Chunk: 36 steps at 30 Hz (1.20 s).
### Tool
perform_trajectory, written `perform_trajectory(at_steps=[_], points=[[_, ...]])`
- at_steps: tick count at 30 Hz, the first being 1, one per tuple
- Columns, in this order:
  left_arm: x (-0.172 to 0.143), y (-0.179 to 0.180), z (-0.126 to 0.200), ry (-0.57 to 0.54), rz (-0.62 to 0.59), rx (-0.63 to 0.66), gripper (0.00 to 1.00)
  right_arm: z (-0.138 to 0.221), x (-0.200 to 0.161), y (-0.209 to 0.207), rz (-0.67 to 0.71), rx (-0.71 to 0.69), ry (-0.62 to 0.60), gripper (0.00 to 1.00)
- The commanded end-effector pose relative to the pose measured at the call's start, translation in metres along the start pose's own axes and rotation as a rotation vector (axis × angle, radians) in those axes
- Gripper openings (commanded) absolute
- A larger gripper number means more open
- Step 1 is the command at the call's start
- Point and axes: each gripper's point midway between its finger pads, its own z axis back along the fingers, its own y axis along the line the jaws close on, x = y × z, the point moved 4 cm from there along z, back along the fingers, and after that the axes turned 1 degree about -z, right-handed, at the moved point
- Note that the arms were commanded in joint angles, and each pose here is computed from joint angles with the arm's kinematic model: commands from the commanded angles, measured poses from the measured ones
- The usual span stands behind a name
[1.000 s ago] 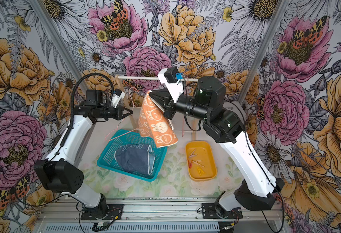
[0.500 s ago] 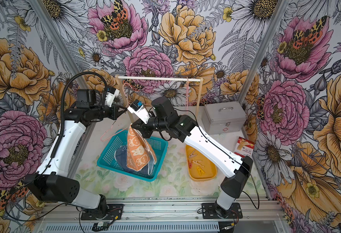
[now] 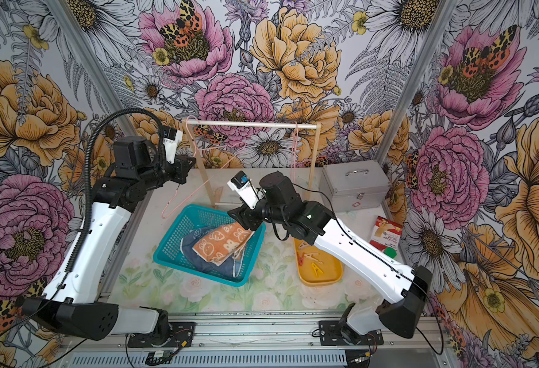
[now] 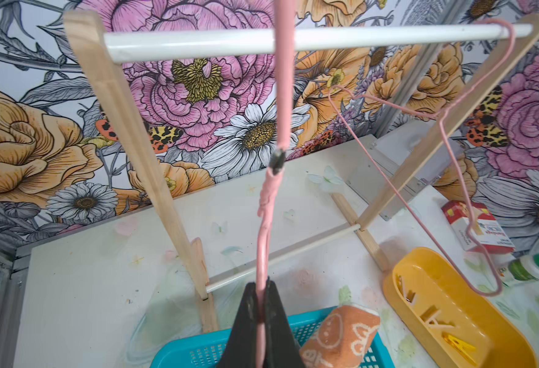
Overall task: Remove the clothespins securing towels to the hanger
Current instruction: Place the towel in the basket, then place the hanger at the clothesline.
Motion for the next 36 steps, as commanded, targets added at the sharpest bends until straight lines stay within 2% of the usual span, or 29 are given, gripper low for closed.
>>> perform_trajectory(at_steps=[1,5,10,17,23,25,30,32,33,34,36], points=[[0.025,0.008,-0.01,-0.077,0.008,0.087,0.0,0.03,0.005,-0.031,-0.067,-0.164,-0.099,0.62],[0.037,0.005,-0.028,-0.079,-0.003,0.075,0.0,0.053,-0.005,-0.042,-0.107,-0.222,-0.134,0.62],[0.041,0.011,-0.053,-0.064,0.008,0.103,0.0,0.066,-0.012,-0.048,-0.122,-0.259,-0.147,0.61],[0.028,0.008,-0.085,-0.006,0.004,0.107,0.0,0.072,-0.019,-0.053,-0.132,-0.285,-0.148,0.61],[0.019,0.006,-0.094,0.019,0.002,0.113,0.0,0.076,-0.023,-0.057,-0.136,-0.295,-0.149,0.61],[0.017,0.004,-0.094,0.023,-0.003,0.114,0.12,0.077,-0.023,-0.057,-0.135,-0.3,-0.15,0.61],[0.006,0.002,-0.086,0.026,-0.021,0.119,0.69,0.084,-0.024,-0.058,-0.128,-0.315,-0.161,0.73],[0.004,0.001,-0.078,0.004,-0.021,0.117,0.82,0.087,-0.024,-0.056,-0.124,-0.31,-0.167,0.78],[0.004,0.0,-0.073,-0.014,-0.019,0.119,0.93,0.088,-0.025,-0.056,-0.123,-0.312,-0.168,0.79],[0.004,-0.001,-0.065,-0.037,-0.019,0.119,0.99,0.09,-0.026,-0.056,-0.122,-0.322,-0.17,0.8],[0.006,-0.002,-0.047,-0.086,-0.015,0.122,0.99,0.095,-0.029,-0.059,-0.125,-0.356,-0.175,0.81]])
